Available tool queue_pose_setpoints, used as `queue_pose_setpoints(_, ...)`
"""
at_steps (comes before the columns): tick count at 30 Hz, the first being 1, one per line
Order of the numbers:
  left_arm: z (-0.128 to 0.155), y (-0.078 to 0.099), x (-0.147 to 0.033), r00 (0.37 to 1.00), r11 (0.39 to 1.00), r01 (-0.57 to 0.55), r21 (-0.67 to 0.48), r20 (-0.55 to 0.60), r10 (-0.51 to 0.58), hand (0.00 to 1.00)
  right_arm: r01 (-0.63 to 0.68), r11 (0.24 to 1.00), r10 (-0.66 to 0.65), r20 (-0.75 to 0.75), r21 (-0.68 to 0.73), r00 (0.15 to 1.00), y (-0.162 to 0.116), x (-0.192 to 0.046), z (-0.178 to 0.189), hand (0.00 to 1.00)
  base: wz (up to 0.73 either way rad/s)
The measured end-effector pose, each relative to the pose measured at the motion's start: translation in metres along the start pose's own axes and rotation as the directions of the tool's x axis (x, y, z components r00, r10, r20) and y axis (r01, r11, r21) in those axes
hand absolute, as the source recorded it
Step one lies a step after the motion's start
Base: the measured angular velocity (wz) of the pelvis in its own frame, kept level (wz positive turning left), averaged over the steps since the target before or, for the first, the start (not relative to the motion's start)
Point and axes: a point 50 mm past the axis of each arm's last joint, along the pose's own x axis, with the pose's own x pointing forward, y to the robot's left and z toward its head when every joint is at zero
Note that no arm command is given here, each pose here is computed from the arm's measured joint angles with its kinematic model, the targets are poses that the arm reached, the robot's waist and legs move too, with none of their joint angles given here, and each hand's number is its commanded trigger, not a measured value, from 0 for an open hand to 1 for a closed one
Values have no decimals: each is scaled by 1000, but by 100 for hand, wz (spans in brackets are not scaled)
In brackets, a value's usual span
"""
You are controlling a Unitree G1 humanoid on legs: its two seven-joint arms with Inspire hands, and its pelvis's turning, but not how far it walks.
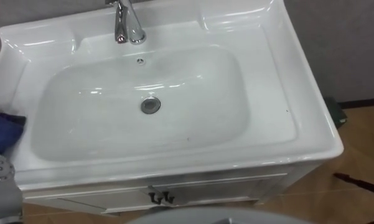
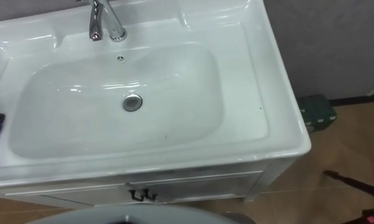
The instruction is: Wipe basin
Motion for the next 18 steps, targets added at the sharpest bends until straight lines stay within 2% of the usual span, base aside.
queue_pose_setpoints(11,13,2,9,998,994,-65,-92,11,66,0,-3,1000,3,-7,-2,1000,4,0,-2,0,-1)
queue_pose_setpoints(15,11,15,18,987,985,-155,-76,26,157,0,24,1000,-24,-15,-8,1000,2,0,-6,0,-1)
queue_pose_setpoints(18,-5,31,23,971,970,-240,-34,-12,240,0,33,999,-33,-16,-7,999,1,-1,-6,0,-11)
